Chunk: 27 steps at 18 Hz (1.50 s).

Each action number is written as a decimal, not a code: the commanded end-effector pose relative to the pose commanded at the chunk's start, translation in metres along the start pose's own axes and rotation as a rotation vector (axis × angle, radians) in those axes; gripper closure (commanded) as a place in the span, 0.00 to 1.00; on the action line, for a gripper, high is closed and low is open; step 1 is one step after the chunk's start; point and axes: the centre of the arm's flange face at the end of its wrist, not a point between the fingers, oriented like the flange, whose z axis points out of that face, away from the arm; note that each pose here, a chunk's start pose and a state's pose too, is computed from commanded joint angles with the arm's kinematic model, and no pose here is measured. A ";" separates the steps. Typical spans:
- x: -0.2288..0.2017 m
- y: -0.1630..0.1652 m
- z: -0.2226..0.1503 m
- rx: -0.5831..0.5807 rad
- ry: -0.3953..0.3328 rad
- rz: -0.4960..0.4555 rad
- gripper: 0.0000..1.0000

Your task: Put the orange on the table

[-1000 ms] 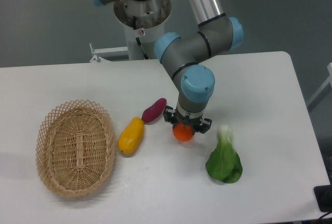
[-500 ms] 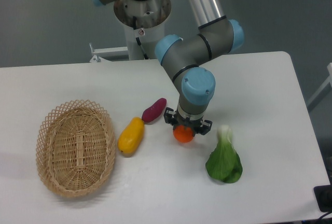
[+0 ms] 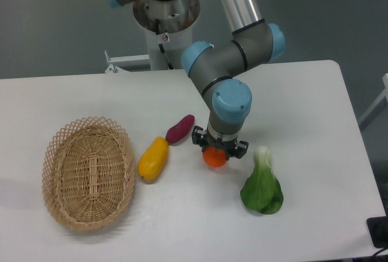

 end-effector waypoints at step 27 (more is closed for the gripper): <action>-0.125 0.210 -0.210 0.042 -0.237 0.219 0.00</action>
